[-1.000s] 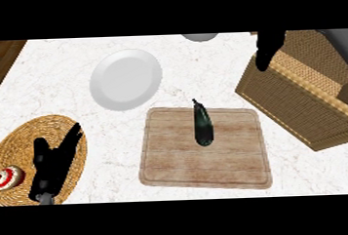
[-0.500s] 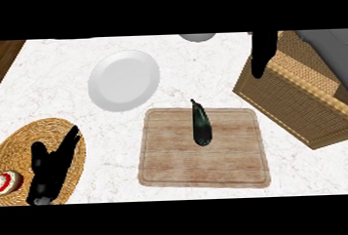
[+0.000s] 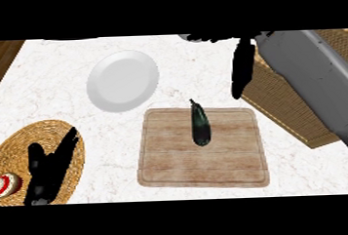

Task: Pick the eggplant from the cutting board and place it in the basket

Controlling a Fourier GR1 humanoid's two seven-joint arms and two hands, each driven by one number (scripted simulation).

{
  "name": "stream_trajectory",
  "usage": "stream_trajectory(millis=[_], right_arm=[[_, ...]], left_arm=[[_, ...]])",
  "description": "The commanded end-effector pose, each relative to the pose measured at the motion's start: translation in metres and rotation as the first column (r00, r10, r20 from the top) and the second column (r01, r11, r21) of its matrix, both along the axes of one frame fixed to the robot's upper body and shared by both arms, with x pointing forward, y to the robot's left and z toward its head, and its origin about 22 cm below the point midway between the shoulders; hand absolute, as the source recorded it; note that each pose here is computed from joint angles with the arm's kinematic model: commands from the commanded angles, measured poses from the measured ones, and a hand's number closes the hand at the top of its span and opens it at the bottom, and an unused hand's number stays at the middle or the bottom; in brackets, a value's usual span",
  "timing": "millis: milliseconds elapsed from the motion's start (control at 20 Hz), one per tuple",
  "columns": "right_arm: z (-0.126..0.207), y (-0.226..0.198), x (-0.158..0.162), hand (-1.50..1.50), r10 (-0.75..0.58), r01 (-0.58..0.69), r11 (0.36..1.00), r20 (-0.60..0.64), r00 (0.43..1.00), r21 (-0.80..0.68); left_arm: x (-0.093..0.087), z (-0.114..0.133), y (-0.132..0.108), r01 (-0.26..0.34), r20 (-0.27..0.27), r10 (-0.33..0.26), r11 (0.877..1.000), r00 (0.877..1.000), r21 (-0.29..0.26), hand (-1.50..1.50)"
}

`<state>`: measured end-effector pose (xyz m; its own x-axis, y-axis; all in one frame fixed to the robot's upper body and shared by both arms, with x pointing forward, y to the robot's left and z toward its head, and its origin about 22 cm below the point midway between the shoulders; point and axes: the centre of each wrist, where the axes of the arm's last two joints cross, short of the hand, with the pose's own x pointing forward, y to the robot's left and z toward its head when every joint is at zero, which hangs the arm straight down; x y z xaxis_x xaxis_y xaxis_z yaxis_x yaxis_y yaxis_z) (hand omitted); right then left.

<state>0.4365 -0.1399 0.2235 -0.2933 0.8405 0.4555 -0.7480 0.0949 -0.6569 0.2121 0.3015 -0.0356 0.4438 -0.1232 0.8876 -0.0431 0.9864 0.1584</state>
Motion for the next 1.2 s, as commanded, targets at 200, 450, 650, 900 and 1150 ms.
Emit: stream_trajectory(millis=[200,450,650,900,1150], right_arm=[[-0.063,0.02,-0.012,-1.5,0.01,-0.01,0.996,-0.008,1.0,-0.085],[-0.088,0.027,-0.015,-1.5,0.018,-0.02,0.997,-0.03,0.999,-0.076],[-0.096,0.012,-0.017,-1.5,0.009,-0.01,0.998,-0.019,1.0,-0.066],[-0.114,0.021,-0.026,-1.5,0.008,-0.008,0.999,0.002,1.0,-0.051],[-0.132,0.031,-0.033,-1.5,0.003,-0.003,0.998,0.0,1.0,-0.067]], left_arm=[[-0.014,-0.024,-0.012,-0.018,-0.1,0.016,1.0,0.995,-0.022,0.0],[0.01,-0.007,-0.013,-0.005,-0.117,0.003,1.0,0.993,-0.024,0.0],[-0.003,-0.016,-0.001,-0.006,-0.096,0.004,1.0,0.995,-0.021,0.0],[-0.015,-0.02,-0.008,-0.016,-0.101,0.015,1.0,0.995,-0.016,0.0],[-0.007,0.006,-0.001,-0.003,-0.08,0.002,1.0,0.997,-0.021,0.0]])
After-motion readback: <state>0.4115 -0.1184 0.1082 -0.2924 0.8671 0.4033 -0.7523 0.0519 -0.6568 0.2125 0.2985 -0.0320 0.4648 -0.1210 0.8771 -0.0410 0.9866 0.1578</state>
